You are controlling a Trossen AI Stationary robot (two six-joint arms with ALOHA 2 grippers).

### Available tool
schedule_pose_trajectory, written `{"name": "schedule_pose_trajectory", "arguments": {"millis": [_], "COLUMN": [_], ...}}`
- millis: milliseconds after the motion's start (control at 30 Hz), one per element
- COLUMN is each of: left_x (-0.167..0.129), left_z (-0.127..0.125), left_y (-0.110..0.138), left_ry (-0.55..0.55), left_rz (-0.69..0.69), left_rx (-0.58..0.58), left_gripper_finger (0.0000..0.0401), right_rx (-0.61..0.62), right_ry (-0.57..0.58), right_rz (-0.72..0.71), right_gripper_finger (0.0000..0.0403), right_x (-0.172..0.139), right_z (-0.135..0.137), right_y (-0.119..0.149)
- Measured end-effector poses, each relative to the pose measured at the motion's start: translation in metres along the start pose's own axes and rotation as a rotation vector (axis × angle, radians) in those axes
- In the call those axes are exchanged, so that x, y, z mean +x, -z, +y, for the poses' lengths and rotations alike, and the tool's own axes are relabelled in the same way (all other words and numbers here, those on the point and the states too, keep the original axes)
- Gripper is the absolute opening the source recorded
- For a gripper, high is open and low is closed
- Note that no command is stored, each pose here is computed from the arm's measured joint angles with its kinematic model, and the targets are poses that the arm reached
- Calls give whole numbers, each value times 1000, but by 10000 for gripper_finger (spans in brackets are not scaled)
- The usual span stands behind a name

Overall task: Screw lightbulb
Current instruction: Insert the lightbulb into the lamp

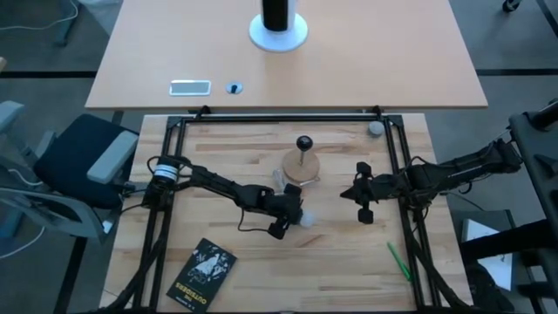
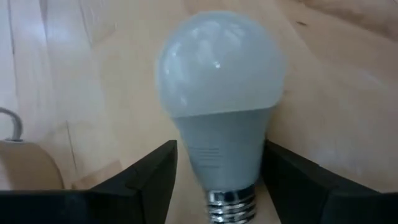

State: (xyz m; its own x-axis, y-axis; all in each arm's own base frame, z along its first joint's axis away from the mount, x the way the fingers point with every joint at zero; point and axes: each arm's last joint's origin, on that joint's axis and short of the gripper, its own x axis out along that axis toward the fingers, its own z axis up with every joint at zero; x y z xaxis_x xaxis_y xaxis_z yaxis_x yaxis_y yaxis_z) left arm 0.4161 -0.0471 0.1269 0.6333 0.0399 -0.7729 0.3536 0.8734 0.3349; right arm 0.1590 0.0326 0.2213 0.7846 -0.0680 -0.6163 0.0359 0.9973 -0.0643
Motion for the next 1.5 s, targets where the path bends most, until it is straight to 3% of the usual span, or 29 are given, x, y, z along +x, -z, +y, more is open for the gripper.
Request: {"name": "schedule_pose_trajectory", "arguments": {"millis": [133, 300, 533, 700, 967, 1133, 1267, 1433, 1500], "left_x": [4, 0, -13, -44, -111, -155, -181, -193, -191], "left_z": [2, 3, 8, 19, 42, 54, 59, 60, 59], "left_y": [-2, -3, -7, -22, -46, -57, -59, -48, -43], "left_ry": [14, 23, 9, -46, -244, -348, -451, -531, -541], "left_rz": [-7, -6, -10, -84, -226, -399, -596, -855, -929], "left_rx": [-36, -70, -109, -125, -66, -47, -65, -94, -99], "left_gripper_finger": [198, 131, 127, 127, 127, 127, 127, 127, 127], "right_rx": [0, -15, -20, -57, -213, -299, -360, -493, -447], "right_ry": [0, 0, -9, -13, 22, 163, 210, 265, 267], "right_rz": [-1, -4, -69, -149, -426, -538, -603, -624, -665], "right_gripper_finger": [8, 8, 8, 8, 8, 8, 8, 9, 9], "right_x": [0, 0, -7, -18, -27, -33, -37, -36, -35], "right_z": [0, 0, -1, -2, -1, -4, -5, -4, -3], "right_y": [0, 0, -5, -19, -46, -57, -64, -68, -72]}}
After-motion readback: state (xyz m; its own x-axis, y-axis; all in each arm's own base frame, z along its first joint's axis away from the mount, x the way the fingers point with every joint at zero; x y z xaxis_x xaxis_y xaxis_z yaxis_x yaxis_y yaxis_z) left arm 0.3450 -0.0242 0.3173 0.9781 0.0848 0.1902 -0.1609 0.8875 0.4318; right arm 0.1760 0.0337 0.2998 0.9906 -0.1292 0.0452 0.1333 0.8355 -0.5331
